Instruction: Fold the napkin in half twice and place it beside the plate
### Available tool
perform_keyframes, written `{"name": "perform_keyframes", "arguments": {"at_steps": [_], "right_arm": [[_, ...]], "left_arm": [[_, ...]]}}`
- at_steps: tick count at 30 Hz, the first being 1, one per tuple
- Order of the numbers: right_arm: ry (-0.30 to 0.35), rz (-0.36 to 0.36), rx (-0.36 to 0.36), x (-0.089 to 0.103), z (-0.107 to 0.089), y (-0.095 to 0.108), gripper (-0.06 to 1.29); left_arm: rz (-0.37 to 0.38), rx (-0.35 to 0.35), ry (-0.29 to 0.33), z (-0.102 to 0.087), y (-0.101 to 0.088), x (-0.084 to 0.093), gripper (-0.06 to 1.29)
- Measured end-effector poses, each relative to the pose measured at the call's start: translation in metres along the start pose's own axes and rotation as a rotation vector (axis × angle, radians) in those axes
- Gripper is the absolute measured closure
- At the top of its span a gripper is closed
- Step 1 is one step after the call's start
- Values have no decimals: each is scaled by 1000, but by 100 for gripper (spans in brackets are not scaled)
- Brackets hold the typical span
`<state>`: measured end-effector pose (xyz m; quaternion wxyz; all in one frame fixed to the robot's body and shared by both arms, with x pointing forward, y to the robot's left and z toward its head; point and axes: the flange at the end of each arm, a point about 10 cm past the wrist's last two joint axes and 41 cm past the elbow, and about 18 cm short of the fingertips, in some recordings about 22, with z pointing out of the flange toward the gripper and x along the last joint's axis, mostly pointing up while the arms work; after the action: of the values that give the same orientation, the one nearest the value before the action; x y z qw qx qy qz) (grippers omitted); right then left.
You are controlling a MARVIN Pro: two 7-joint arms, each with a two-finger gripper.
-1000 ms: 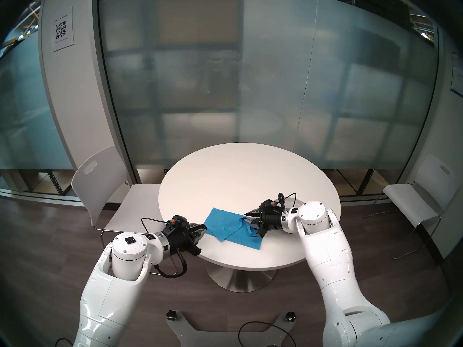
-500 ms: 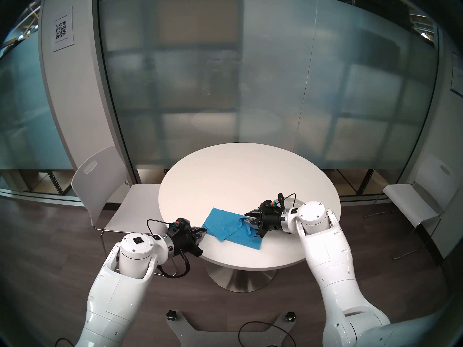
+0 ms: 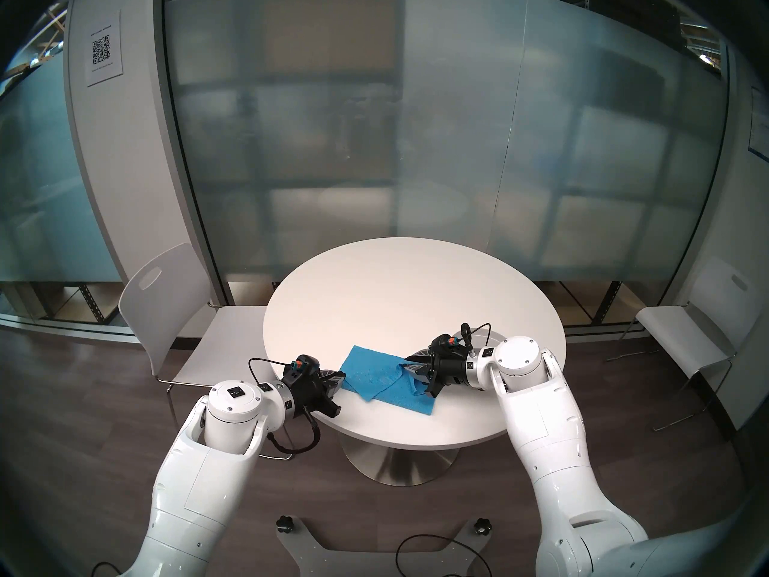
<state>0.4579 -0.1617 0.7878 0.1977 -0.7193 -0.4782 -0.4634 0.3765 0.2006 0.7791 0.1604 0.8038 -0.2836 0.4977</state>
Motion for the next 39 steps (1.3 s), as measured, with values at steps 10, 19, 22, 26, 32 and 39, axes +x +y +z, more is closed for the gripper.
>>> {"name": "perform_keyframes", "arguments": {"at_steps": [10, 19, 22, 26, 32, 39], "right_arm": [[-1, 2, 0, -1, 0, -1, 76], [-1, 4, -1, -2, -1, -1, 76], [-1, 4, -1, -2, -1, -1, 76], [-1, 4, -1, -2, -1, -1, 76], [-2, 5, 1, -2, 0, -1, 76], [-3, 6, 3, -2, 0, -1, 76]], "left_arm": [[0, 8, -13, 4, -2, -6, 109], [7, 13, -25, 4, -6, -10, 115], [10, 12, -29, 4, -8, -12, 115], [15, 5, -37, 4, -7, -15, 115], [24, -3, -48, 5, -6, -19, 115], [34, -7, -61, 6, -4, -21, 117]]}}
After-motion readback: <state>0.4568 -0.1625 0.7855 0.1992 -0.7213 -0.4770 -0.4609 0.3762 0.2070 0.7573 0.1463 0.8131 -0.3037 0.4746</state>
